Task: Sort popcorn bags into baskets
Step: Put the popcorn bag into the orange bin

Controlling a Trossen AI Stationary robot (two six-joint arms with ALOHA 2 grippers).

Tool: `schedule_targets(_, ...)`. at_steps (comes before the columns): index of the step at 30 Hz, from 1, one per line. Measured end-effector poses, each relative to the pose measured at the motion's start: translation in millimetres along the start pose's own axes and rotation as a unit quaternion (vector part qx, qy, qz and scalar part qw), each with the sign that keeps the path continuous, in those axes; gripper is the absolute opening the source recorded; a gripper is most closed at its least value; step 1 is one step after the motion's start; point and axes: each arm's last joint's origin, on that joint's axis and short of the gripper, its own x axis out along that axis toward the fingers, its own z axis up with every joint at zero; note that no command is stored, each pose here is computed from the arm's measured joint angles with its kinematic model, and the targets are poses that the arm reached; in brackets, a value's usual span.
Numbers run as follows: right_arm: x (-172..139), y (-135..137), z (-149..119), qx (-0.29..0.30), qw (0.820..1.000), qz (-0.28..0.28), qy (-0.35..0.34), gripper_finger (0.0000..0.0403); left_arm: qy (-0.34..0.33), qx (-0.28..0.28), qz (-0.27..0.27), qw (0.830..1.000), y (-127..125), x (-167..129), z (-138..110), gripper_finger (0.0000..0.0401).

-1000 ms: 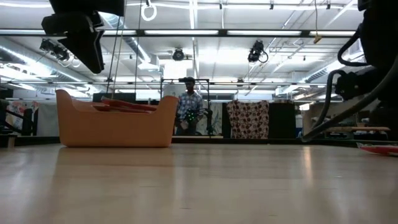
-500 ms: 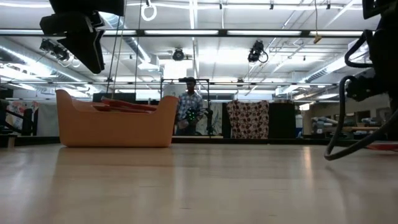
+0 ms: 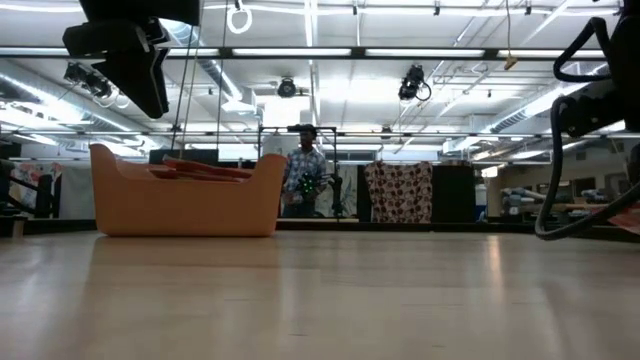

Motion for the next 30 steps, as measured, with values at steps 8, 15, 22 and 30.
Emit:
schedule_targets(8, 3, 4, -1, 0.007, 1.0, 0.019, 0.011, 0.024, -0.001, -0.001, -0.001, 1.0, 0, 0, 0, 0.0192)
schedule_targets(15, 3, 21, -2, 0.032, 0.995, 0.094, -0.025, 0.024, -0.016, -0.012, -0.011, 1.0, -2, 0, 4, 0.0192)
schedule_targets(22, 12, 32, -5, 0.026, 0.996, 0.065, -0.05, 0.024, -0.031, -0.004, -0.021, 0.999, -5, 0, 7, 0.0192)
schedule_targets(30, 26, 37, -14, -0.01, 0.999, -0.022, -0.037, 0.0239, -0.03, -0.004, -0.024, 0.999, -5, 0, 7, 0.0192)
